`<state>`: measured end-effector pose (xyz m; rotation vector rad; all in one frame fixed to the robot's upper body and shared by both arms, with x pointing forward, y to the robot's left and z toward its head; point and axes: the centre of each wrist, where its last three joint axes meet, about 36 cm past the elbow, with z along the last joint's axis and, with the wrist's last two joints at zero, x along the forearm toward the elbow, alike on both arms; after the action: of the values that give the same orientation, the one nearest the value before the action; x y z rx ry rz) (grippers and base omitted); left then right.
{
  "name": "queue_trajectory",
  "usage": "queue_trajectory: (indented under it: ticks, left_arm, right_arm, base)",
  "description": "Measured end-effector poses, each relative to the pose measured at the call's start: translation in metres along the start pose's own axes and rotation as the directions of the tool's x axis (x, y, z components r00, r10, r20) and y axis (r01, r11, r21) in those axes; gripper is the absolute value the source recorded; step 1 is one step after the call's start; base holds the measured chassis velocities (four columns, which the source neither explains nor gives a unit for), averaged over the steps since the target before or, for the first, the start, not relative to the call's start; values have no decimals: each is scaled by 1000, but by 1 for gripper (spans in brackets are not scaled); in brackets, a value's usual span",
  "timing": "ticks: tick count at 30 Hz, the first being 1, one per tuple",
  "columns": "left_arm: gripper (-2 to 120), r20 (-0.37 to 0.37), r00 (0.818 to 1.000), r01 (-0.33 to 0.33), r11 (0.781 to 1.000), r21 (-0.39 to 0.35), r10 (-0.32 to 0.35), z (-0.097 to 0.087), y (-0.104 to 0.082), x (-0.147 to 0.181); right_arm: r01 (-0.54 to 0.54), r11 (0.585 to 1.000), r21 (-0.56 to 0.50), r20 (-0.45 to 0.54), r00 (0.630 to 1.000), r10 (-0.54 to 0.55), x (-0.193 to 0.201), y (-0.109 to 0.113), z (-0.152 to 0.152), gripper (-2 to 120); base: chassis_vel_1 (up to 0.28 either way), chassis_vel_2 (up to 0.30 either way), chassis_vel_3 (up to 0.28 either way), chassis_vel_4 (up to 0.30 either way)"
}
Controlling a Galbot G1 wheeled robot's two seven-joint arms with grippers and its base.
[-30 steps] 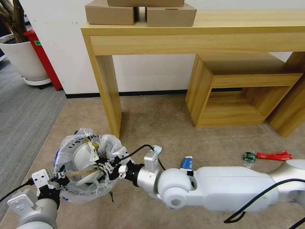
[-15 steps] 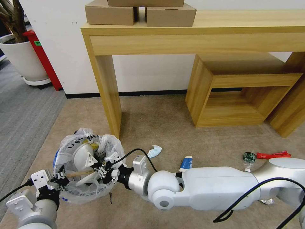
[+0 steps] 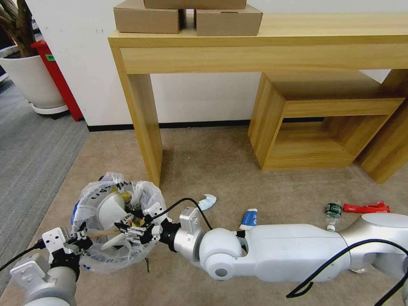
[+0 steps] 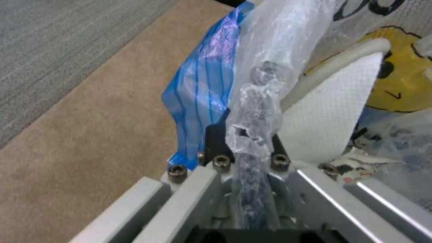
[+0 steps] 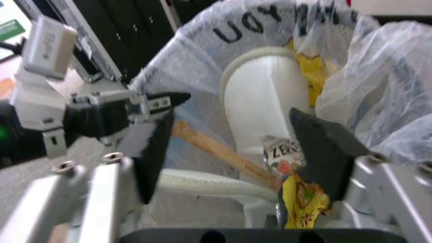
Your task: Pick up the trash bin and place the garbage on the floor into it.
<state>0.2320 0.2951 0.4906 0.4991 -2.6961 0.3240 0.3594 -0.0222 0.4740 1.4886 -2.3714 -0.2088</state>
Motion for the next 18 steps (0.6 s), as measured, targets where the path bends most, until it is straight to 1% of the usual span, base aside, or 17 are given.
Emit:
queue_trajectory:
  ticks: [1, 2, 3, 4, 7, 8, 9, 10, 12, 13, 16, 17, 18]
  left_arm:
    - [0, 0, 1000, 0, 1000, 0, 0, 0, 0, 0]
    - [0, 0, 1000, 0, 1000, 0, 0, 0, 0, 0]
    - [0, -1, 1000, 0, 1000, -1, 0, 0, 0, -1]
    - [0, -1, 1000, 0, 1000, -1, 0, 0, 0, -1]
    - [0, -1, 1000, -1, 1000, -7, 1, -1, 2, -3]
    - [0, -1, 1000, -1, 1000, -7, 1, -1, 2, -3]
    - [0, -3, 1000, 0, 1000, -12, 0, -1, 3, -3]
    - [0, -4, 1000, 1, 1000, -12, -1, -1, 3, -4]
    - [0, -7, 1000, 2, 1000, -15, -2, 0, 4, -5]
    - [0, -7, 1000, 2, 1000, -15, -2, 0, 4, -5]
    - [0, -11, 1000, 3, 1000, -20, -3, 0, 5, -6]
    - [0, -11, 1000, 3, 1000, -20, -3, 0, 5, -6]
    - [0, -11, 1000, 4, 1000, -22, -4, 1, 5, -7]
  right_arm:
    - [0, 1000, 0, 0, 1000, 0, 0, 0, 0, 71]
    - [1, 1000, -3, 7, 1000, -1, 1, 0, -1, 75]
    - [3, 1000, -8, 19, 1000, -2, 3, -1, -3, 81]
    - [3, 1000, -8, 19, 1000, -2, 3, -1, -3, 81]
    - [15, 1000, -19, 84, 996, -14, 10, -5, -12, 96]
    - [15, 1000, -19, 84, 996, -14, 10, -5, -12, 96]
    - [23, 999, -27, 129, 991, -20, 13, -8, -19, 99]
    - [27, 999, -31, 149, 989, -22, 14, -10, -22, 99]
    - [36, 998, -41, 226, 974, -26, 18, -15, -36, 100]
    - [36, 998, -41, 226, 974, -26, 18, -15, -36, 100]
    - [42, 998, -46, 348, 937, -23, 27, -26, -53, 100]
    - [42, 998, -46, 348, 937, -23, 27, -26, -53, 100]
    - [37, 998, -50, 386, 923, -15, 32, -31, -57, 100]
  base:
    - [0, 0, 0, 0]
    - [0, 0, 0, 0]
    - [0, 0, 0, 0]
    - [0, 0, 0, 0]
    - [0, 0, 0, 0]
    - [0, 0, 0, 0]
    - [0, 0, 0, 0]
    - [0, 0, 0, 0]
    - [0, 0, 0, 0]
    - [0, 0, 0, 0]
    - [0, 0, 0, 0]
    - [0, 0, 0, 0]
    - [0, 0, 0, 0]
